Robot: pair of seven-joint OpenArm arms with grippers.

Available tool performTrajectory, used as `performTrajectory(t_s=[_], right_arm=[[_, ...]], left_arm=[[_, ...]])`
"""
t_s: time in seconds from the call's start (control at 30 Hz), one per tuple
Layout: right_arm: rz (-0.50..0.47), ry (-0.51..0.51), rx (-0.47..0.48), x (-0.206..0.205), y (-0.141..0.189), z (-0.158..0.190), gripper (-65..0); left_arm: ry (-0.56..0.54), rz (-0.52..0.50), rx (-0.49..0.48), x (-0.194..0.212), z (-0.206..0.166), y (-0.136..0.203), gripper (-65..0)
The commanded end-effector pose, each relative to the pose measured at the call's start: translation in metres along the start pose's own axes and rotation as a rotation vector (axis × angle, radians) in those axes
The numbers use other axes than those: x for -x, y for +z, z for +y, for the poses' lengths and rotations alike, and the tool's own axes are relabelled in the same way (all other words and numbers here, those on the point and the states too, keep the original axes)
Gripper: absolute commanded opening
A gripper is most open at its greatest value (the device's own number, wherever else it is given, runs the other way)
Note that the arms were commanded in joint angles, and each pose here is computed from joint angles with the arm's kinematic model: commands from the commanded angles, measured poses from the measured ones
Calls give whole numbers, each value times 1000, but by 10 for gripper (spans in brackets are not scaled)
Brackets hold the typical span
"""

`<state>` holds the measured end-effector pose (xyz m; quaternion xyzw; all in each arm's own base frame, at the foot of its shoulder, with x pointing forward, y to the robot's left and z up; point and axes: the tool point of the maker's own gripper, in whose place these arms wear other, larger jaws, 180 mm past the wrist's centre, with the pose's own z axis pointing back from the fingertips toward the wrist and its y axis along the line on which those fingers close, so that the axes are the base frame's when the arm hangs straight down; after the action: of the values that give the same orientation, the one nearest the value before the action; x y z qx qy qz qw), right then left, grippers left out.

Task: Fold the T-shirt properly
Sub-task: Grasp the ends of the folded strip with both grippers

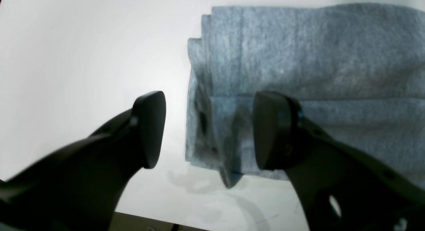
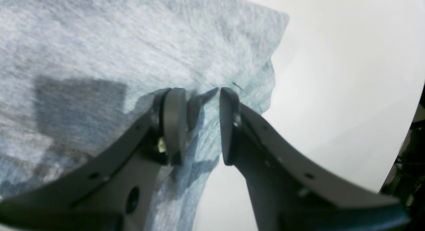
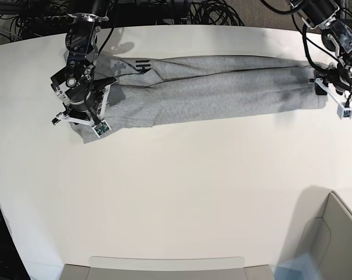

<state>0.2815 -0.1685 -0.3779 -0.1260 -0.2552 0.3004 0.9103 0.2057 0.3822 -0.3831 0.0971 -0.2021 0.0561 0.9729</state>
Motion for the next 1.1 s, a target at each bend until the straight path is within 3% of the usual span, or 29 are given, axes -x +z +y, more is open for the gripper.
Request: performTrajectory(t_s=[0.0, 0.13, 0.47, 0.63, 0.83, 0.97, 1.07], right_arm=[[-31, 13, 9, -9, 4, -5, -470], [-32, 11, 7, -9, 4, -4, -470], [-32, 12, 8, -9, 4, -4, -470], [-32, 14, 8, -9, 4, -4, -470], [-32, 13, 7, -9, 4, -4, -470], [-33, 14, 9, -9, 4, -5, -471], [-33, 14, 9, -9, 4, -5, -471]], left_arm=[[-4, -23, -21, -10, 10, 4, -256], [26, 52, 5, 10, 16, -12, -256], [36, 38, 35, 13, 8, -23, -254], [120, 149, 116, 41, 2, -53, -254], [150, 353, 239, 81, -23, -91, -265], [177, 387, 287, 88, -37, -104, -326], [154, 402, 303, 84, -45, -108, -451]])
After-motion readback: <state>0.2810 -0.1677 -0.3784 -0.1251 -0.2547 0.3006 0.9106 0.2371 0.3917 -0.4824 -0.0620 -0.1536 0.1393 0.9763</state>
